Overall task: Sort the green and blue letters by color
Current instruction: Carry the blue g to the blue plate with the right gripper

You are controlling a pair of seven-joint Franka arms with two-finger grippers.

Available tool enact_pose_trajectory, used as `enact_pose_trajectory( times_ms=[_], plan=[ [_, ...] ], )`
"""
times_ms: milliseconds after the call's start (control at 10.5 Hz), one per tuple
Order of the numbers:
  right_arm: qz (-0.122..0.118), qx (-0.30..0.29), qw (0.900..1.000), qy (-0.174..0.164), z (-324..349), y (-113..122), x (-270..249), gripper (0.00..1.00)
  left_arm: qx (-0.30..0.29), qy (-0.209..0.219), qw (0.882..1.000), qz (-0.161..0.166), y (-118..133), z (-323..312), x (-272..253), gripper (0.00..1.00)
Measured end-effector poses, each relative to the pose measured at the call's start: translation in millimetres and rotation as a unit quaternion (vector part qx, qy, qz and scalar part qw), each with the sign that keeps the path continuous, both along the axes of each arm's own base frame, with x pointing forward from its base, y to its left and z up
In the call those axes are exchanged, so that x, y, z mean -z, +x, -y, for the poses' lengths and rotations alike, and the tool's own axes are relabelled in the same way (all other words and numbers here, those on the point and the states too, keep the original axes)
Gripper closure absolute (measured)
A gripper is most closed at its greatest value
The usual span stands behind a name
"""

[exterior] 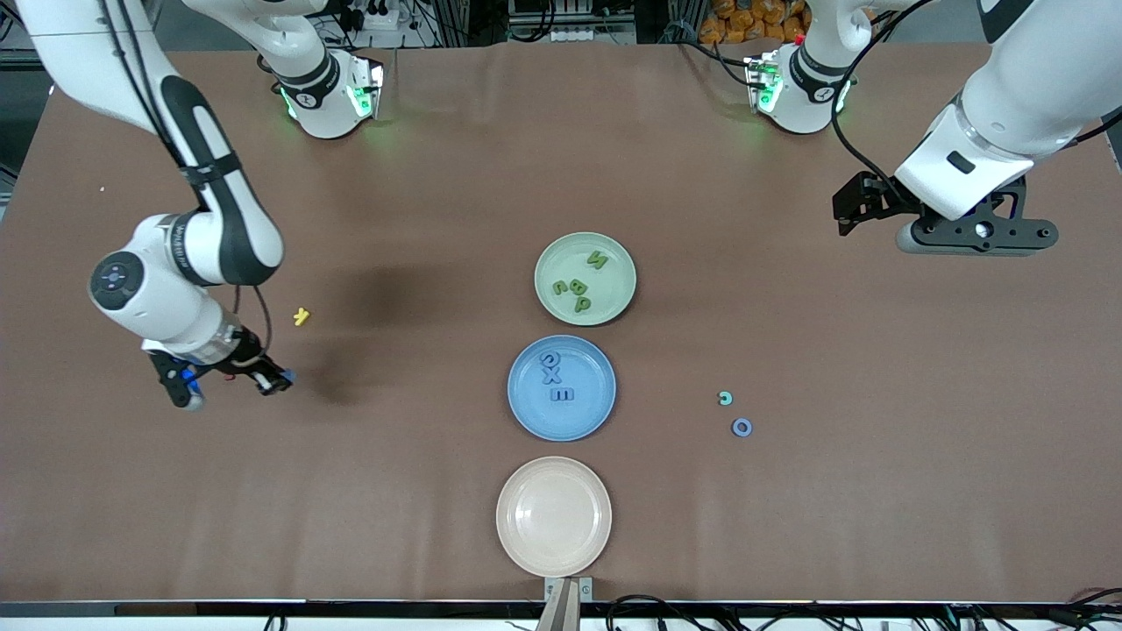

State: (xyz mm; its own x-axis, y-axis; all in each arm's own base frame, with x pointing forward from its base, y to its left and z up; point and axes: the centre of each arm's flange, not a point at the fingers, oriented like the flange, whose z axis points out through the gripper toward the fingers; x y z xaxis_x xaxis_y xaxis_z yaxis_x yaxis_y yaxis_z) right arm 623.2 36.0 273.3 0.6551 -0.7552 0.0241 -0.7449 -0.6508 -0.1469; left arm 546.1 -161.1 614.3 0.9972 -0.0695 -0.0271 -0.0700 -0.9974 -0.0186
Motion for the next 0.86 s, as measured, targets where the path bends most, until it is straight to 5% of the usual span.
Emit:
enact_pose_trajectory(
  times_ms=[857],
  plan=[
    [0.049,-0.187,0.981,0.030,-293.8,0.9,0.0,0.73,-0.005,0.000,1.000,0.000,-0.2,1.3,0.0,0.00]
  ],
)
